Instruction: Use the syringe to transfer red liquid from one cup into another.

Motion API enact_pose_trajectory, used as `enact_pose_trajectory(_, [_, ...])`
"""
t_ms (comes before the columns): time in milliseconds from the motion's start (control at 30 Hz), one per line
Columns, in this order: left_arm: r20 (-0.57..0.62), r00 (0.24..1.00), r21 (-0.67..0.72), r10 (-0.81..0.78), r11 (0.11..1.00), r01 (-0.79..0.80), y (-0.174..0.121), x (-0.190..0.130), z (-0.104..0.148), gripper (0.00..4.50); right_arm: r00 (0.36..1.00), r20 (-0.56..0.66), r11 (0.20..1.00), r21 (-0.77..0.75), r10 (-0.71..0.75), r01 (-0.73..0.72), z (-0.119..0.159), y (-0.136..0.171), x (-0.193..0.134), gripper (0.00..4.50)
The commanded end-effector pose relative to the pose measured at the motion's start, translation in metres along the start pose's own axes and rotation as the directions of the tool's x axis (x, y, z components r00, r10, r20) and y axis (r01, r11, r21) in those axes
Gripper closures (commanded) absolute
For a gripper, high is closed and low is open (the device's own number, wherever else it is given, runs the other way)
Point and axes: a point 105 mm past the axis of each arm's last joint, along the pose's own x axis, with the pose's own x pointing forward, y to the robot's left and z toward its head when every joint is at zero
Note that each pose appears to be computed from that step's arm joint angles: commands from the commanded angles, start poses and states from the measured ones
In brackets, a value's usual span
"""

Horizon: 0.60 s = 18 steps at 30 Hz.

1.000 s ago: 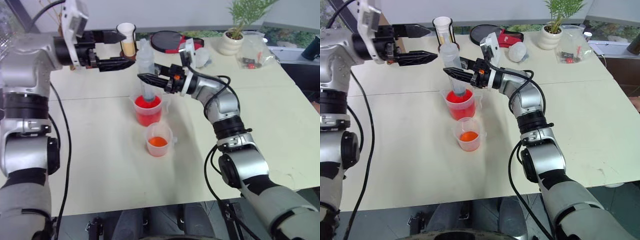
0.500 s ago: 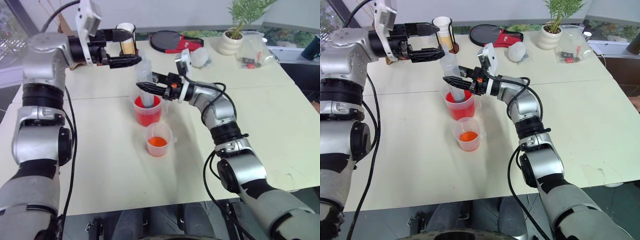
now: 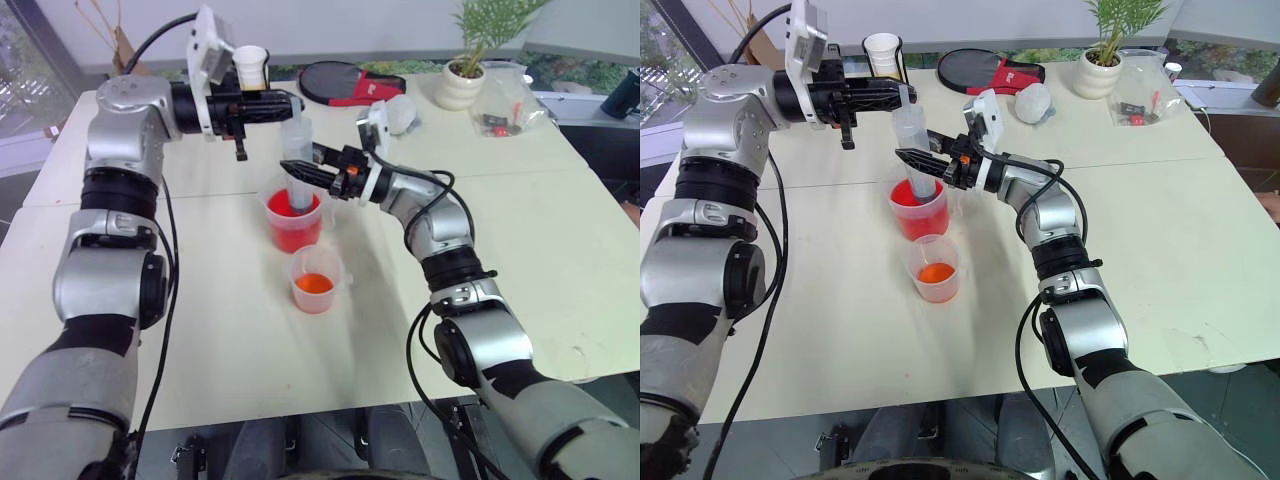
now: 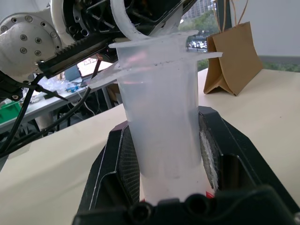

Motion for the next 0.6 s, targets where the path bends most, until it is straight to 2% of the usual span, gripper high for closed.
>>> enact_pose_trajectory(33, [0.112, 0.991, 0.077, 0.067, 0.994, -0.076, 0.013, -0.007, 0.045, 4.44, 0.997, -0.002, 0.997, -0.034, 0.073, -0.073, 0.001, 0.015, 0.014, 3.08])
enact_pose_trajectory(367, [0.245, 0.965, 0.087, 0.098, 0.989, -0.122, 0.021, -0.014, 0.084, 4.44, 0.996, 0.000, 0.996, -0.019, 0.089, -0.089, -0.006, 0.023, 0.019, 3.08])
enact_pose_trajectory(600, [0.246, 0.964, 0.069, 0.102, 0.990, -0.122, 0.023, -0.017, 0.083, 4.44, 0.996, 0.006, 0.996, -0.020, 0.085, -0.085, -0.005, 0.023, 0.020, 3.08])
